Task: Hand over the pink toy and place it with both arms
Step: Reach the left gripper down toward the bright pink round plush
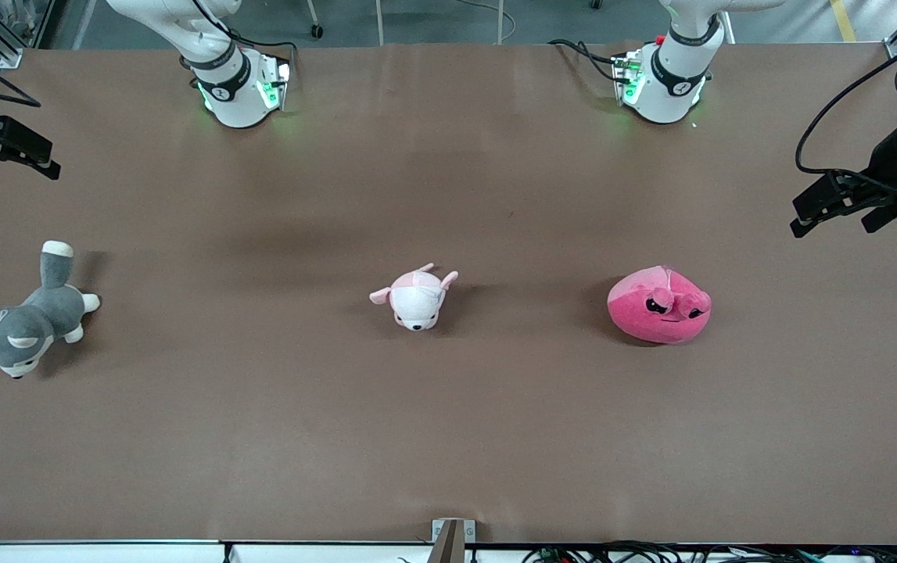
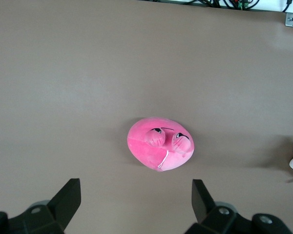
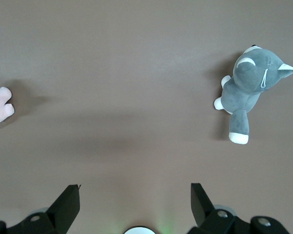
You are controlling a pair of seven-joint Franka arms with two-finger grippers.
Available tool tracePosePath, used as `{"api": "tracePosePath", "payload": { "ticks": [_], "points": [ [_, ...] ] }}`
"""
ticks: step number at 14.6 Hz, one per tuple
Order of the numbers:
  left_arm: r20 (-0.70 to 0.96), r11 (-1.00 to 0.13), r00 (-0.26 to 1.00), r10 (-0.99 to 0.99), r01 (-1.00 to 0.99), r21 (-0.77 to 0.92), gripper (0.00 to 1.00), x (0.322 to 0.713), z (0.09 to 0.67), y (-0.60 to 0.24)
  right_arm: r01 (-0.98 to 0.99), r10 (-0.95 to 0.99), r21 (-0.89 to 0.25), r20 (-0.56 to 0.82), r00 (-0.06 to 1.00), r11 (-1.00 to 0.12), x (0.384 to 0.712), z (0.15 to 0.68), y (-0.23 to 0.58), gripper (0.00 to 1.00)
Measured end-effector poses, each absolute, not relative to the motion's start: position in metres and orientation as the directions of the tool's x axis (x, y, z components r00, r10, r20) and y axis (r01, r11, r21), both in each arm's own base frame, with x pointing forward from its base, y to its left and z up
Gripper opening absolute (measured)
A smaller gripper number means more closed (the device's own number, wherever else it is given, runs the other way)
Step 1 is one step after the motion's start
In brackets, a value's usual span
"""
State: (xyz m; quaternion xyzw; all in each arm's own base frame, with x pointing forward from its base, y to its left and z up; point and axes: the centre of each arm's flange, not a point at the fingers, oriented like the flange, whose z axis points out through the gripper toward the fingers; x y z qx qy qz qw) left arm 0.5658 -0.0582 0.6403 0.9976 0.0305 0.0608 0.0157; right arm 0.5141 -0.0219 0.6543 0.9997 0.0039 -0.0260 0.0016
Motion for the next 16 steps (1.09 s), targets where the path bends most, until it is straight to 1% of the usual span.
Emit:
{"api": "tracePosePath", "payload": {
  "ticks": [5, 10, 16],
  "points": [
    [0.101, -0.998, 0.993, 0.058, 0.055, 0.033, 1.00, 0.569, 0.630, -0.061, 0.010, 0.010, -0.007, -0.052, 0.999, -1.000, 0.514, 0.654, -0.020, 1.00],
    [-0.032, -0.999, 0.998, 0.045, 0.046, 0.022, 1.00, 0.602, 0.551, -0.067, 0.011, 0.012, -0.020, -0.052, 0.999, -1.000, 0.514, 0.654, -0.019, 1.00],
    [-0.108, -0.999, 0.993, 0.039, 0.041, 0.016, 1.00, 0.614, 0.508, -0.071, 0.011, 0.012, -0.020, -0.056, 0.998, -1.000, 0.514, 0.654, -0.019, 1.00]
  ]
}}
